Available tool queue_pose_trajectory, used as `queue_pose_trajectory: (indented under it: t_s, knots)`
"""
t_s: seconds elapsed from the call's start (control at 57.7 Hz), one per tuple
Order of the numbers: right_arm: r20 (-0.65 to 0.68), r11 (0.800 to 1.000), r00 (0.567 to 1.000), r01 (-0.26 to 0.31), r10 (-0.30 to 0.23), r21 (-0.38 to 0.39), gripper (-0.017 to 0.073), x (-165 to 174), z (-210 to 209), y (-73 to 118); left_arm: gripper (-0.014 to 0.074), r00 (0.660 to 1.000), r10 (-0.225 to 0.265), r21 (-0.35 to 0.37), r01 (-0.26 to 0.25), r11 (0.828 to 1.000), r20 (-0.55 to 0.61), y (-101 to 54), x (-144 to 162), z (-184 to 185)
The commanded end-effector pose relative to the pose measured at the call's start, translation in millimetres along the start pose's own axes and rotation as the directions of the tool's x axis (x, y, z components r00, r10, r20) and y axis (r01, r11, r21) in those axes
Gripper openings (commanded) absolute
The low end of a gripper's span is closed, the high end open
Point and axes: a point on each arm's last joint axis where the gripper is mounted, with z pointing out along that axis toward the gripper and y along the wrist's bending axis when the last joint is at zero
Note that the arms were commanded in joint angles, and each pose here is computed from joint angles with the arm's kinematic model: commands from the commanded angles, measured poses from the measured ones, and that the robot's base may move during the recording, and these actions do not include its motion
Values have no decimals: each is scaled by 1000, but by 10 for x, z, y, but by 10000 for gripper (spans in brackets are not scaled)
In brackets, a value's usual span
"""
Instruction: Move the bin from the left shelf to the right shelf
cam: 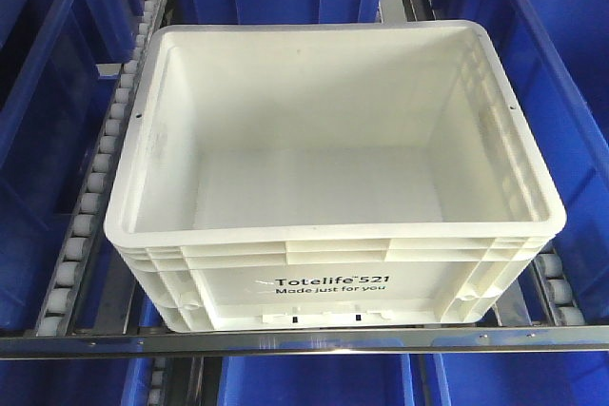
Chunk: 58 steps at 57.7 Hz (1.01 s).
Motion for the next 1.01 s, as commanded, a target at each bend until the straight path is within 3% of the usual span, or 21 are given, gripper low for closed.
queue_pose_trajectory:
  t_s: [0.0,0.52,0.676,0.745,0.832,0.988]
  knots:
    - [74,1000,997,26,-25,-8,-10,-132,0,9,-8,998,-29,-19,31,999,61,20,-121,0]
    - [72,1000,997,26,-25,-8,-8,-129,0,8,-7,999,-30,0,30,1000,33,2,-97,1]
    - [72,1000,997,26,-25,-8,-8,-129,0,8,-6,994,21,-100,-10,995,110,80,-165,-5]
    - [72,1000,997,26,-25,-8,-8,-129,0,8,-6,995,41,-165,-25,986,94,119,-133,-2]
    - [72,1000,997,26,-25,-8,-8,-129,0,8,-6,997,9,-255,10,967,71,188,-10,18]
    - [72,1000,997,26,-25,-8,-8,-129,0,8,-6,1000,28,-426,-24,904,3,349,382,65]
